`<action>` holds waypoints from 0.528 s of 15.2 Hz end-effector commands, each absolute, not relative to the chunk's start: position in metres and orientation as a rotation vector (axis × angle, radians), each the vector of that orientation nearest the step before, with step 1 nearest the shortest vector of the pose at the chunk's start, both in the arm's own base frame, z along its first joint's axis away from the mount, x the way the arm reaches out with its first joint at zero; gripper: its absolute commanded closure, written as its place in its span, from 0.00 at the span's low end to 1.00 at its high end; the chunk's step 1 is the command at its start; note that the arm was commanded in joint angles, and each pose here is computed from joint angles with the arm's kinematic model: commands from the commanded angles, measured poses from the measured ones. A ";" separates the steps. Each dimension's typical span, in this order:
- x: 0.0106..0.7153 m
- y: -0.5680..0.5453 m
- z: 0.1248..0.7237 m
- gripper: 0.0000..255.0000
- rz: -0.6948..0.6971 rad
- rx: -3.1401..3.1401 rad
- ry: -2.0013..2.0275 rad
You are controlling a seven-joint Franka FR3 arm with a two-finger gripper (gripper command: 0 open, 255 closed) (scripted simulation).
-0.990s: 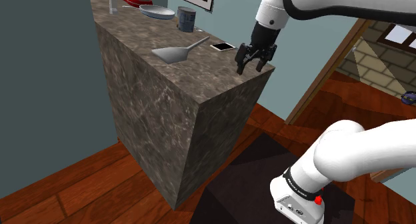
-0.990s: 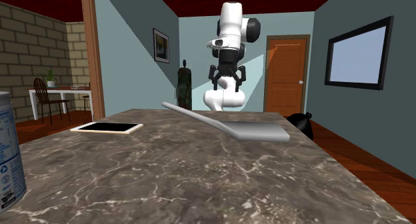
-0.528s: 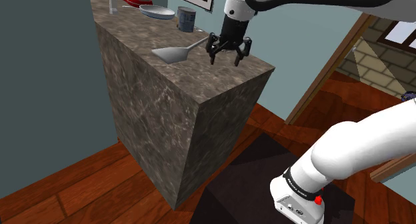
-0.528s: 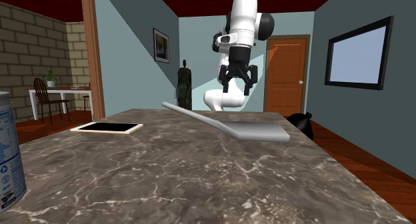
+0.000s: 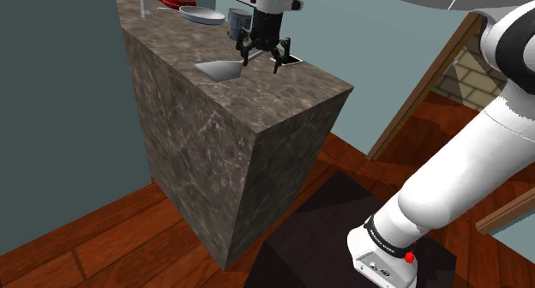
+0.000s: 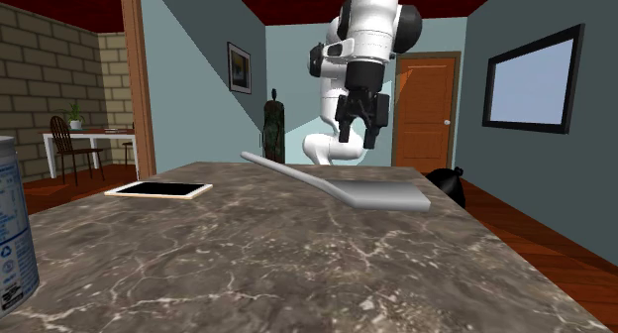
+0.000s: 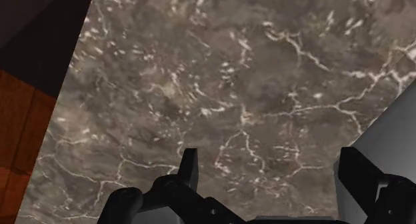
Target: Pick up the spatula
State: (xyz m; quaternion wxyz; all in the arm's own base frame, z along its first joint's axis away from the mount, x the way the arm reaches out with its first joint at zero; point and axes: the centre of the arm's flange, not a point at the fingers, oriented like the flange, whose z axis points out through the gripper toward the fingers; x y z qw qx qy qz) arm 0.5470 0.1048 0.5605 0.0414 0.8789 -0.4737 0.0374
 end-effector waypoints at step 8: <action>0.662 0.069 0.560 0.00 0.138 2.297 -1.994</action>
